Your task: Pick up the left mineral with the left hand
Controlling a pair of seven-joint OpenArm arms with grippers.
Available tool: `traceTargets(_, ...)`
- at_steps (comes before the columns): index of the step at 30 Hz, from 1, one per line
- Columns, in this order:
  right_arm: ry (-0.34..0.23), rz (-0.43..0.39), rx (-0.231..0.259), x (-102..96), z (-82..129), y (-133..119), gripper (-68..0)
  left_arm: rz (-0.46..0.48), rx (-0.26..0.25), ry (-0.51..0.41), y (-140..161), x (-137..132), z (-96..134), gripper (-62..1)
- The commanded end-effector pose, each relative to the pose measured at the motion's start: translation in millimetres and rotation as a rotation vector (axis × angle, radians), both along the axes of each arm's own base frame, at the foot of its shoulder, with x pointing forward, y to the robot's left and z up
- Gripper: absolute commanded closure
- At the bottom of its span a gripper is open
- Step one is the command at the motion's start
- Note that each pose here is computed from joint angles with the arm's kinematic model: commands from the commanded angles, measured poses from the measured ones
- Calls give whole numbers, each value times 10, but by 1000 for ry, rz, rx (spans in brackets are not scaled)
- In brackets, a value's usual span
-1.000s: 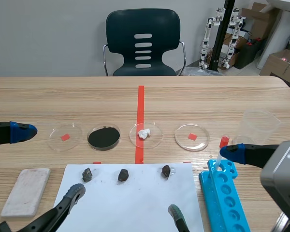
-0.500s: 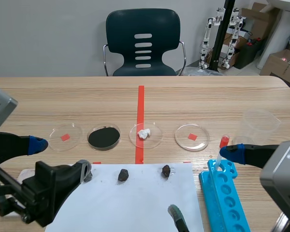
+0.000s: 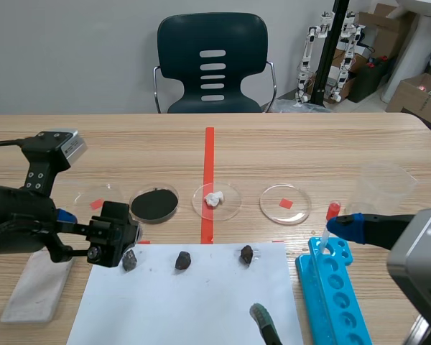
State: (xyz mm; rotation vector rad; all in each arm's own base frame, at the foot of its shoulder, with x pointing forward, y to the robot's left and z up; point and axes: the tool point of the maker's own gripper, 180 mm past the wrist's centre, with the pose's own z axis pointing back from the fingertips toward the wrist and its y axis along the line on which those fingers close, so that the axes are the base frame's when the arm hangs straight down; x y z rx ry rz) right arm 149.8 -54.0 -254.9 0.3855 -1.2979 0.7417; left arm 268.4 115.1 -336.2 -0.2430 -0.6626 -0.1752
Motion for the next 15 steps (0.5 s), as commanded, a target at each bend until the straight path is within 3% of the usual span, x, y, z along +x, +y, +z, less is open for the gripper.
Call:
traceTargets(1,-29,-1,23,30,102,18,-679,36,-1,12,33,-35,15,-623)
traceTargets(9,-29,-1,23,30,102,18,-679,118,13,102,125,-70,-33,-623)
traceTargets(12,-29,-1,23,30,103,18,-679,116,-14,129,36,-85,-37,-623)
traceTargets(15,-28,-2,22,30,102,18,-679,106,-75,117,-118,-21,35,-623)
